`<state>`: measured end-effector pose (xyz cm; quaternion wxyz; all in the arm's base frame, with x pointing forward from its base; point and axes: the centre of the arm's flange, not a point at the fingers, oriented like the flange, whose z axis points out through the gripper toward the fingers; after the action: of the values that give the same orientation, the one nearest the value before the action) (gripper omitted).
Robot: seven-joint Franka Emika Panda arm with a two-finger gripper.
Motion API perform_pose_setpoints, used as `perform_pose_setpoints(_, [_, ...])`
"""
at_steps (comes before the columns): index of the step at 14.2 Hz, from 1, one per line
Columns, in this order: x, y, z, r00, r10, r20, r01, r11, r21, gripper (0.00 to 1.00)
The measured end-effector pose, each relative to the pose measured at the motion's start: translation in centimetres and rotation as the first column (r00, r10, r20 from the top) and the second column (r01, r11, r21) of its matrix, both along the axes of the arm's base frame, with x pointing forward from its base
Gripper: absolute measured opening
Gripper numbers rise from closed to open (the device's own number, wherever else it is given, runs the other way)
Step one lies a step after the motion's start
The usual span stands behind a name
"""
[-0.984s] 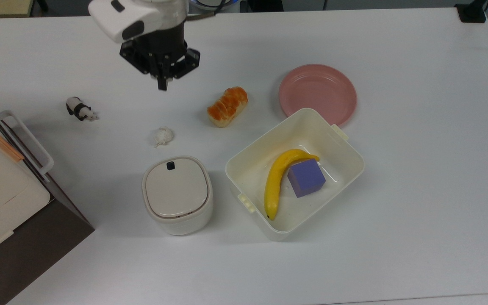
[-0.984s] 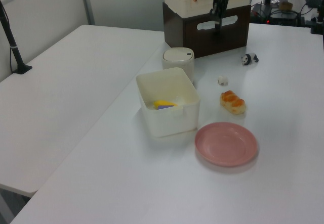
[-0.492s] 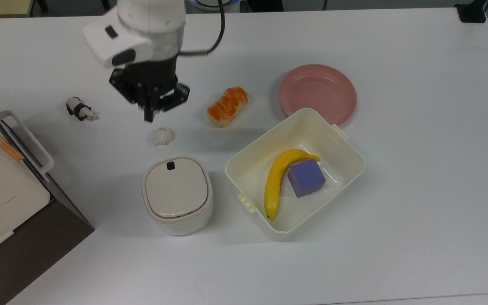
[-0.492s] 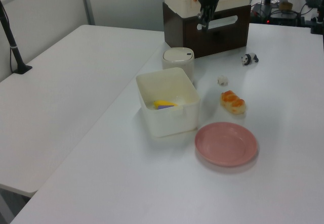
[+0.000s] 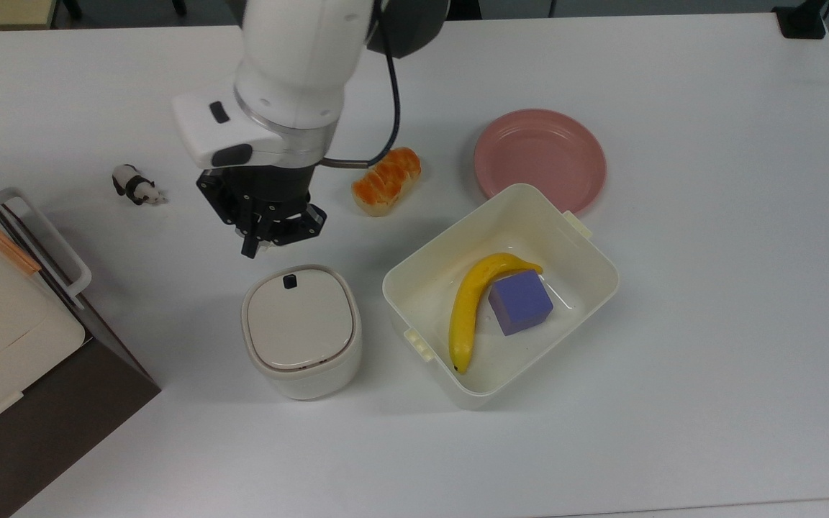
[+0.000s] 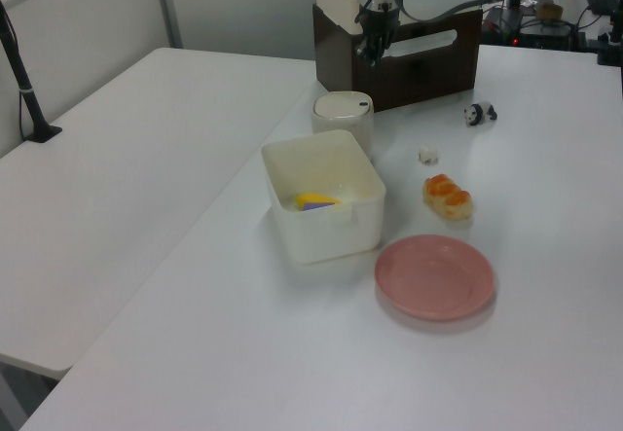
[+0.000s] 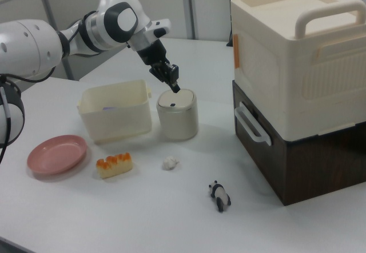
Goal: Open the trash can
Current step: 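Move the gripper down over the lid of the small white trash can, then catch the lid's front edge with the gripper and lift it open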
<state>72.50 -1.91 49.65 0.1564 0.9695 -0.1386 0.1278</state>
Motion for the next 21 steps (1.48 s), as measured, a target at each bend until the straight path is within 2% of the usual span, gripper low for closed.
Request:
perform_pose_setpoints(3, [0.4, 2.0, -1.7, 1.000, 0.005, -0.011, -0.006, 1.000, -0.030, 0.01])
perform_pose_setpoints(14, [1.3, 3.2, -5.7, 0.999, -0.006, -0.038, 0.002, 0.994, -0.112, 0.01])
perform_pose_setpoints(21, [1.4, 3.7, -6.6, 0.999, -0.003, -0.046, -0.002, 0.993, -0.121, 0.01])
